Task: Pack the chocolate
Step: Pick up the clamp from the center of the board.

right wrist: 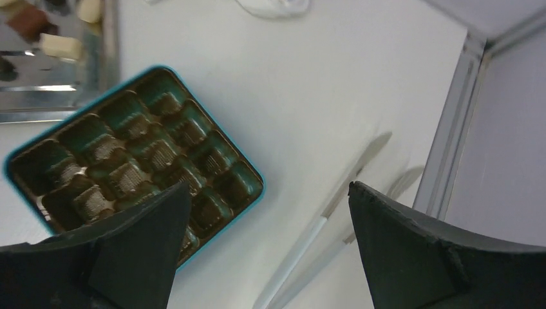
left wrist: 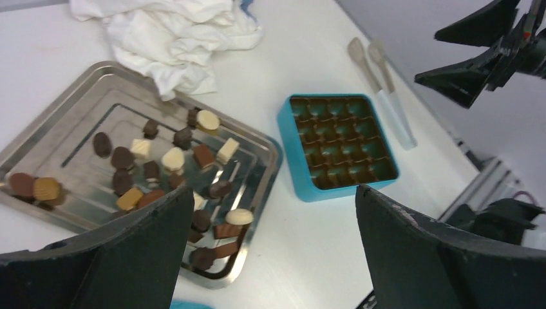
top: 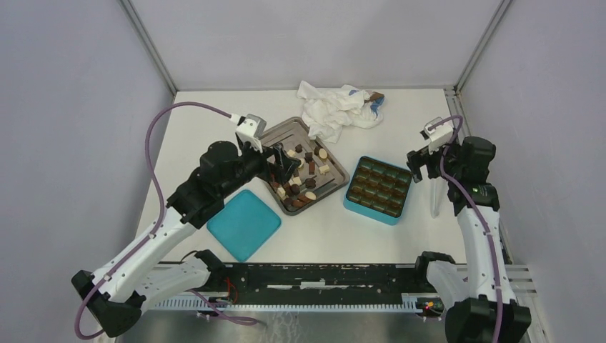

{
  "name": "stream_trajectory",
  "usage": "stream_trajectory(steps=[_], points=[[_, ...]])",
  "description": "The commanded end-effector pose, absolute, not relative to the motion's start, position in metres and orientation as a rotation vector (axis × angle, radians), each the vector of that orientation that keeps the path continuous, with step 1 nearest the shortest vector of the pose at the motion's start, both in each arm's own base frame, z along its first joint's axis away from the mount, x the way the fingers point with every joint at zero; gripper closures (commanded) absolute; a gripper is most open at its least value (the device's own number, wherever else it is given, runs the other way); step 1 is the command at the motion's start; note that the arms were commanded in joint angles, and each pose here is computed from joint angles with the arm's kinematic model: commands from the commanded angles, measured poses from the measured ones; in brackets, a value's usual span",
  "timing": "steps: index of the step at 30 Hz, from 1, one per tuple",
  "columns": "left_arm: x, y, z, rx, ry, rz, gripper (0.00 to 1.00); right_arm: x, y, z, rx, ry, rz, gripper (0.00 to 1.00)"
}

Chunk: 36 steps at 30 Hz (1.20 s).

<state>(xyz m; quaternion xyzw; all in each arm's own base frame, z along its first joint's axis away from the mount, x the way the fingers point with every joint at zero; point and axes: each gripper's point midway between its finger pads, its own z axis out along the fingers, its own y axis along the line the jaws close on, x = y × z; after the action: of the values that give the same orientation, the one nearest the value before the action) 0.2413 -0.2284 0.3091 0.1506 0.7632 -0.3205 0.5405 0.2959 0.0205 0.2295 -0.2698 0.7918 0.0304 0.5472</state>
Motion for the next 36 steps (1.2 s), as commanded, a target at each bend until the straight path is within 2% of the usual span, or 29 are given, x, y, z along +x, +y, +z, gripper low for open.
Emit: stream_trajectory(steps=[1,5,12,17,29,34,36], points=[[0.255,-0.206,0.273,0.451,1.86,-0.513,0.0,0.309,-0.038,0.183,-0.347,2.039,-0.085,0.02],[0.255,-0.195,0.25,0.464,1.9,-0.439,0.0,0.314,-0.075,0.163,-0.144,2.12,-0.111,0.1],[0.251,-0.183,0.25,0.442,1.89,-0.405,0.0,0.317,-0.118,0.129,0.082,2.179,-0.089,0.3],[0.251,-0.179,0.253,0.426,1.875,-0.402,0.0,0.319,-0.141,0.111,0.168,2.21,-0.142,0.39],[0.255,-0.183,0.244,0.46,1.865,-0.416,0.0,0.334,-0.155,0.07,0.225,2.286,-0.132,0.44],[0.256,-0.193,0.236,0.488,1.876,-0.452,0.0,0.341,-0.155,0.055,0.241,2.318,-0.095,0.53],[0.255,-0.199,0.235,0.483,1.882,-0.492,0.02,0.343,-0.152,0.051,0.235,2.327,-0.08,0.54]])
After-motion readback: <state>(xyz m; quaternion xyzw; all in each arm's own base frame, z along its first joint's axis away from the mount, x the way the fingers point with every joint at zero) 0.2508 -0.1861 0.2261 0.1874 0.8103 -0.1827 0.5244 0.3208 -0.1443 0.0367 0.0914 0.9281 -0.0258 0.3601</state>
